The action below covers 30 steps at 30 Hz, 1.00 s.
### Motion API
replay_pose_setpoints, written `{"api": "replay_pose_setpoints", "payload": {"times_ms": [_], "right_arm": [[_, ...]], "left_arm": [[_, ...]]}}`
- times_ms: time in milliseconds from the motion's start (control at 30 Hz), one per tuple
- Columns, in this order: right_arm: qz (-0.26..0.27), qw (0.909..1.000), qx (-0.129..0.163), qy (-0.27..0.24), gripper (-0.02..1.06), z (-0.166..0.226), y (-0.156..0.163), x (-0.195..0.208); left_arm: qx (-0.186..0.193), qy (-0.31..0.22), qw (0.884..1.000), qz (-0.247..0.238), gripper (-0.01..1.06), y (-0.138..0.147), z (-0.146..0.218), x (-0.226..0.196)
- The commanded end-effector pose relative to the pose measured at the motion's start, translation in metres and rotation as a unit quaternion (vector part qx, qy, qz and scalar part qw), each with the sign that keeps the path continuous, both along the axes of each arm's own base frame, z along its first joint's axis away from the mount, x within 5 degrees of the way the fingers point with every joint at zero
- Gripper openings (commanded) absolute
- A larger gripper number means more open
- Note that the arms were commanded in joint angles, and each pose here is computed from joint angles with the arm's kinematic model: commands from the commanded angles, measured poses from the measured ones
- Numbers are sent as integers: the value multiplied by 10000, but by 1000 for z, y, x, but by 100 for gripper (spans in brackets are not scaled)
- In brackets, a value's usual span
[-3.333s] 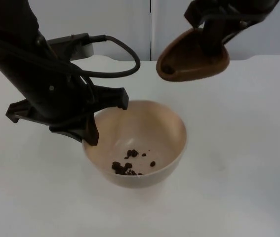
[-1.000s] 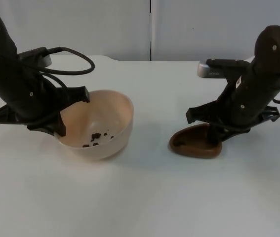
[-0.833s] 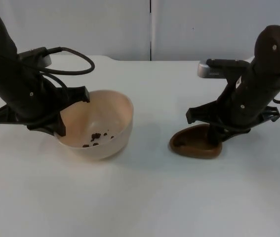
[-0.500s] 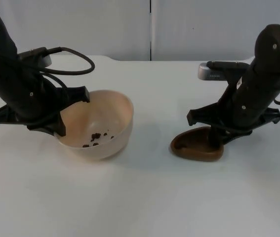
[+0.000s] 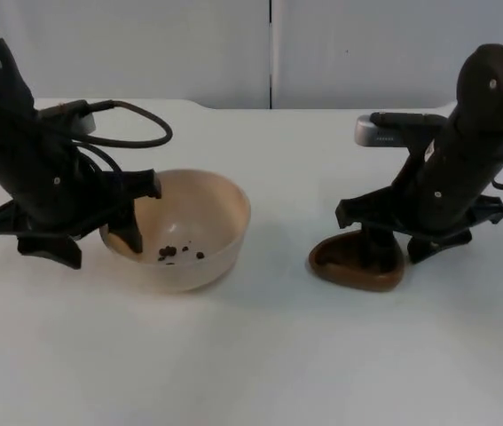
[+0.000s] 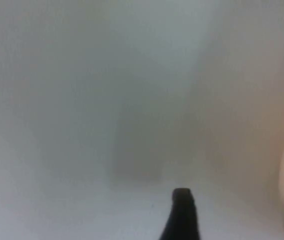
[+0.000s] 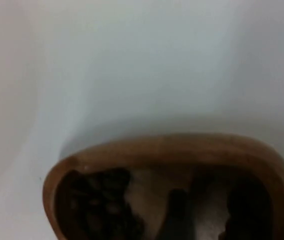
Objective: Pick up the bowl with the left hand and pour the coffee beans from the cup into the bowl with the right hand.
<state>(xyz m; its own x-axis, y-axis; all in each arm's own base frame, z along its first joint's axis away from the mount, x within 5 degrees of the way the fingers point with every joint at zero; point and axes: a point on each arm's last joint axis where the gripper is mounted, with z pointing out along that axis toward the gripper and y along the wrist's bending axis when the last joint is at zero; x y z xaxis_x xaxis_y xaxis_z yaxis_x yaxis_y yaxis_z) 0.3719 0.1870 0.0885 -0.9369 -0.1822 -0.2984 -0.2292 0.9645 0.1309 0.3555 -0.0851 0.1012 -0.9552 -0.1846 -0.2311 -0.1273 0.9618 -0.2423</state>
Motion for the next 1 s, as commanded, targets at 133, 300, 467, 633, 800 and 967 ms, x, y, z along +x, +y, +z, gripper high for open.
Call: {"api": "replay_pose_setpoints", "payload": {"times_ms": [133, 300, 467, 633, 800, 967], "right_arm": [[0, 9998, 53, -177, 72, 8, -1, 2], [180, 9977, 183, -634, 72, 46, -1, 3], [298, 9907, 409, -1264, 72, 111, -5, -6], [357, 9800, 639, -1851, 72, 169, -12, -21], [641, 9656, 709, -2419, 72, 221, -22, -44], [686, 9552, 820, -2760, 72, 255, -32, -64]], "left_arm": [[-41, -467, 9989, -9, 76, 1, 28, 2], [-102, -924, 9957, -45, 76, 2, 62, 0], [-161, -1588, 9871, -142, 76, 4, 114, -11], [-209, -2328, 9718, -297, 76, 7, 165, -28], [-290, -3005, 9528, -331, 76, 12, 210, -51], [-309, -3542, 9338, -404, 76, 17, 244, -74]]}}
